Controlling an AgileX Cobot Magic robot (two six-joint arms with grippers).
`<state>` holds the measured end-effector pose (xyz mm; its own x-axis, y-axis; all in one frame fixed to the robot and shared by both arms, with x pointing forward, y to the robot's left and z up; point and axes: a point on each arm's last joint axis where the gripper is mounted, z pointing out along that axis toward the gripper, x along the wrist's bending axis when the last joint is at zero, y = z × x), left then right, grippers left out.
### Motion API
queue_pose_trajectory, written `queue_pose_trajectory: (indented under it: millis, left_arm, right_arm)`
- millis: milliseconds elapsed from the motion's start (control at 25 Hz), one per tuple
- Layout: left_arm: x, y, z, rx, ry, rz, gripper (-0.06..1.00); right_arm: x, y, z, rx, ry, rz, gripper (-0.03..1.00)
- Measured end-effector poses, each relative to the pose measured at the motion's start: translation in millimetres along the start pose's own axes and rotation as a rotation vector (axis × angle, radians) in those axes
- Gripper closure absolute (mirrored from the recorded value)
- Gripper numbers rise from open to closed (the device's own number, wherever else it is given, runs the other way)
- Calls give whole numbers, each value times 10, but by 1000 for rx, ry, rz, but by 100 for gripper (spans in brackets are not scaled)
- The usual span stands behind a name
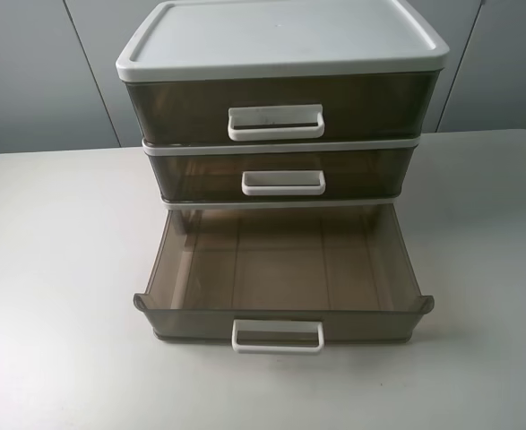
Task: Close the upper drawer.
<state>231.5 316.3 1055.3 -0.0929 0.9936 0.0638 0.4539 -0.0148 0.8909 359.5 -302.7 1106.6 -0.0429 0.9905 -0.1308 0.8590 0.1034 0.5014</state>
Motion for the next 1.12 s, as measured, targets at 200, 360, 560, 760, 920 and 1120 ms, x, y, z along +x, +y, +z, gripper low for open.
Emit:
queue_pose_trajectory:
  millis: [200,360,560,760,920,1120]
  left_arm:
    - [0,0,0,0,0,0,20]
    - [0,0,0,0,0,0,20]
    - [0,0,0,0,0,0,20]
    - [0,0,0,0,0,0,20]
    - [0,0,0,0,0,0,20]
    - [0,0,0,0,0,0,20]
  right_arm:
    - [20,-278,-311,-162,41,59,30]
    - [29,-436,-403,-226,52,78,30]
    - [66,-767,-329,-306,47,148,30]
    - [129,-1064,-230,-369,48,188,30]
    - [156,-1204,-172,-438,45,192,30]
    - [168,-1273,-142,-461,44,190,30]
